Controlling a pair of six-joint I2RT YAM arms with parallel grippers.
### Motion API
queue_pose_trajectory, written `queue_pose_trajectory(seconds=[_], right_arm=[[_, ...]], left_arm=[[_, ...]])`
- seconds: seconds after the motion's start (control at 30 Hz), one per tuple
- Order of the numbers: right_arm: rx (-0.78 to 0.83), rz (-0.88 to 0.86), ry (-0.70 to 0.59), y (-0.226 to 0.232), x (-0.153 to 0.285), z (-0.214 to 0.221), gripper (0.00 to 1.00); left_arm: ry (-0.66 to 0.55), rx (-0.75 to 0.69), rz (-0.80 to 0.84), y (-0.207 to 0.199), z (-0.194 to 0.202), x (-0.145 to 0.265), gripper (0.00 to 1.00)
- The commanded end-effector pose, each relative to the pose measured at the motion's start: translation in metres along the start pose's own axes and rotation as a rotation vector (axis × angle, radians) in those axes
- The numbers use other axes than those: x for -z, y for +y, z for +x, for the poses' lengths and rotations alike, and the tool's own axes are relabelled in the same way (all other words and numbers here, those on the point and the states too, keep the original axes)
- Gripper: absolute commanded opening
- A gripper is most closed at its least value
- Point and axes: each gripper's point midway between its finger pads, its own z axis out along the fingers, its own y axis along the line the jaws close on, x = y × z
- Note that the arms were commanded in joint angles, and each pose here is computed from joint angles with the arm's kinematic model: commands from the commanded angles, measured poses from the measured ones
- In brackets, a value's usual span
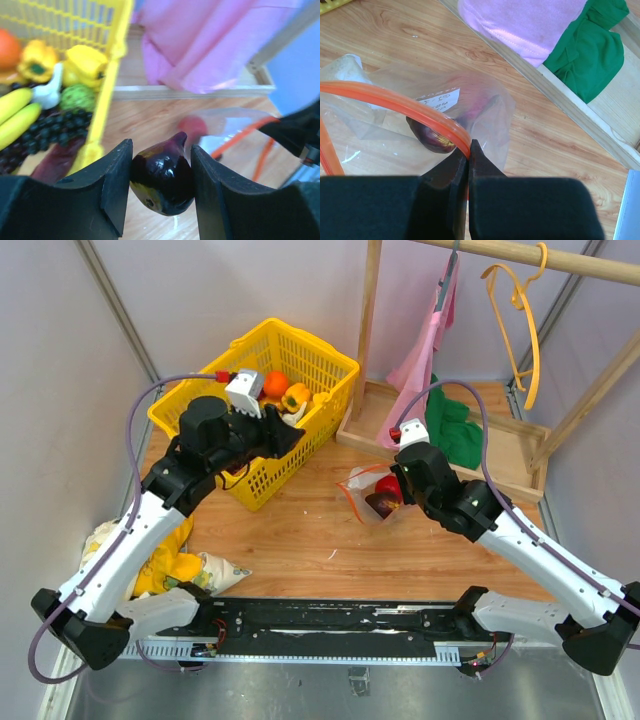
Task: Place the food in the zip-top bag and seal the zipper
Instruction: Place the fake fruit in the zipper food storage bag.
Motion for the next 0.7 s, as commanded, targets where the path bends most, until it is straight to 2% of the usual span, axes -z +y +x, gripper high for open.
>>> queue_pose_trajectory(seconds=[0.0, 0.17, 0.33, 0.67], right_arm=[[-0.052, -0.014, -0.047, 0.001, 0.005, -0.019, 0.01], [-0.053, -0.016, -0.051, 0.001, 0.005, -0.02, 0.01], [-0.06, -0.018, -0.06, 0.0, 0.008, -0.021, 0.01], [-0.066, -0.063, -0.073, 0.005, 0.012, -0.021, 0.01]], left_arm=[[-0.059, -0.057, 0.197, -0.058, -0.007, 0.005, 0.34], [-0.026, -0.124, 0.335, -0.112, 0.021, 0.0, 0.34], [-0.013, -0.181, 0.433, -0.149, 0.048, -0.009, 0.34], [0.035, -0.223, 0.484, -0.175, 0.102, -0.039, 0.35]])
